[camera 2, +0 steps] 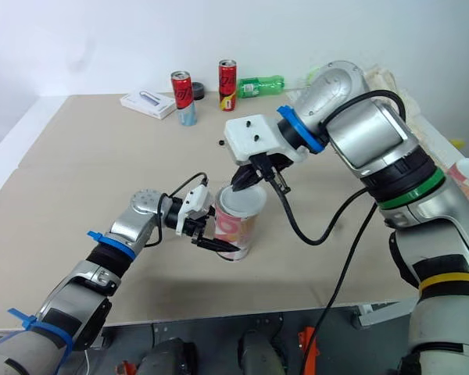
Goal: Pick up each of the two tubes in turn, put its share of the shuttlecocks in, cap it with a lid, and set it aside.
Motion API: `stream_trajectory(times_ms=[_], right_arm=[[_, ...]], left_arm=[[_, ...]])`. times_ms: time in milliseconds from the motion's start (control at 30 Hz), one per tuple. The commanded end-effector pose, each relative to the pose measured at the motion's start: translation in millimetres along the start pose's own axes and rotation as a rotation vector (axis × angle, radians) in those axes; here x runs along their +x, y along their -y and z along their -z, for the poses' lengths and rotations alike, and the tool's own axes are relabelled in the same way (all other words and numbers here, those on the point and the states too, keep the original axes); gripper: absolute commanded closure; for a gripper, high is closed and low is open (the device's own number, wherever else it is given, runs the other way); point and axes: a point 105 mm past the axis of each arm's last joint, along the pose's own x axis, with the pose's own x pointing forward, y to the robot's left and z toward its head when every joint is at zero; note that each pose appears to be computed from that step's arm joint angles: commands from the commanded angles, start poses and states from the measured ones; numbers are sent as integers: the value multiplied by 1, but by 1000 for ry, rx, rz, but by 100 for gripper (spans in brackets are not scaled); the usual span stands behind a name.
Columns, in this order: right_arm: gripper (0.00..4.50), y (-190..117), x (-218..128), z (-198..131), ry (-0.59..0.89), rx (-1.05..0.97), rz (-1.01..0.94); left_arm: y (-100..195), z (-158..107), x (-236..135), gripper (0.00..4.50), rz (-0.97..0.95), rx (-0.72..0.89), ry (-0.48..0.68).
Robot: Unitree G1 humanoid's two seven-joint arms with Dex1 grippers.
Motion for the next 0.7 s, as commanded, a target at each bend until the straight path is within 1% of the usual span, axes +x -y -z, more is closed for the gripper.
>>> stream_trajectory(times_ms=[33, 233, 433, 700], right_arm=[[447, 5, -12, -14, -2, -72, 9], [447, -1, -10, -18, 2, -116, 5], [447, -19, -2, -10, -29, -135, -30], [447, -20, 2, -7, -36, -139, -13]], left_arm=[[13, 33, 0, 128, 38, -83, -114], [13, 33, -1, 128, 33, -79, -113], [11, 32, -3, 128, 22, -75, -111], [10, 31, -5, 128, 18, -77, -109]])
